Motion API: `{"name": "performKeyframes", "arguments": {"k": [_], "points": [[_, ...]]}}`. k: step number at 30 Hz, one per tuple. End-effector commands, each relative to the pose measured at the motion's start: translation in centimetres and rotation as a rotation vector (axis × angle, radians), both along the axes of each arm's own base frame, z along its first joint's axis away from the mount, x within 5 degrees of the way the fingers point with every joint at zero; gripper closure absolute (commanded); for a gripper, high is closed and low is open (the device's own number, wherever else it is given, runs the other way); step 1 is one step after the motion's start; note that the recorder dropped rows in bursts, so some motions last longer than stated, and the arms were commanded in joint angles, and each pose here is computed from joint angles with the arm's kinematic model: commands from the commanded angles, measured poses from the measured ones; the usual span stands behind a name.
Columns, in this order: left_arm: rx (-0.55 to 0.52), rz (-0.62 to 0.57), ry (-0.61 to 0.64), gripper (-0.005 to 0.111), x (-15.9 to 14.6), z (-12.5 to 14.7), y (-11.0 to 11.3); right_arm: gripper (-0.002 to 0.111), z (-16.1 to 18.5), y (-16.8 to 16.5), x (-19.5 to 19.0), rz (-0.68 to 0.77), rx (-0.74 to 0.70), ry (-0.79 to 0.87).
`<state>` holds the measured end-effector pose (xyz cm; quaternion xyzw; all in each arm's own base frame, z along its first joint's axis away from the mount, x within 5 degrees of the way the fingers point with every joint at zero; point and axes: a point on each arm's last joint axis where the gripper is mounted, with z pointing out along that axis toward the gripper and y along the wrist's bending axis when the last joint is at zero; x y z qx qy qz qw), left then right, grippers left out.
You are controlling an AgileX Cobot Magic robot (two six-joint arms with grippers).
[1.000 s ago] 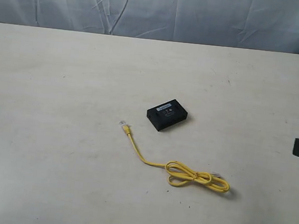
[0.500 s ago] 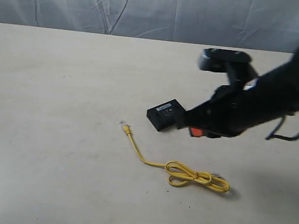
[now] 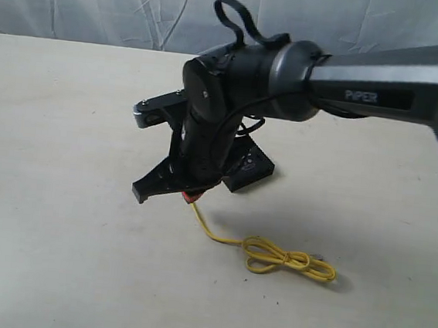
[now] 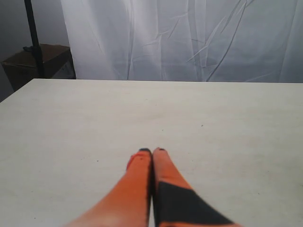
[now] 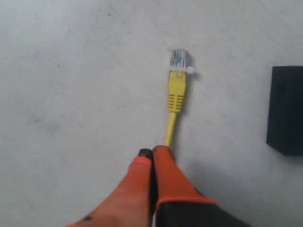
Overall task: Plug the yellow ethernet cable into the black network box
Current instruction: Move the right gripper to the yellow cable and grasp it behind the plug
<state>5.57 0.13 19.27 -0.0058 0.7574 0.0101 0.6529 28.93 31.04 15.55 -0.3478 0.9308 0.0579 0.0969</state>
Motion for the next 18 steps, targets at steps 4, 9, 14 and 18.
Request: {"name": "performKeyframes", "arguments": {"k": [4,9,14,18], "points": [[-0.009,-0.004,-0.003,0.107,0.0,-0.1,0.0,0.109,-1.3,0.6,0.8,-0.032,-0.038,-0.01],[-0.009,-0.004,-0.003,0.107,0.0,-0.1,0.0,0.098,-1.6,0.8,1.0,-0.036,-0.027,-0.021],[-0.009,-0.004,-0.003,0.107,0.0,-0.1,0.0,0.081,-1.7,0.8,1.1,-0.031,-0.026,-0.035],[-0.009,-0.004,-0.003,0.107,0.0,-0.1,0.0,0.083,-2.7,0.8,1.1,-0.042,-0.045,-0.023]]}}
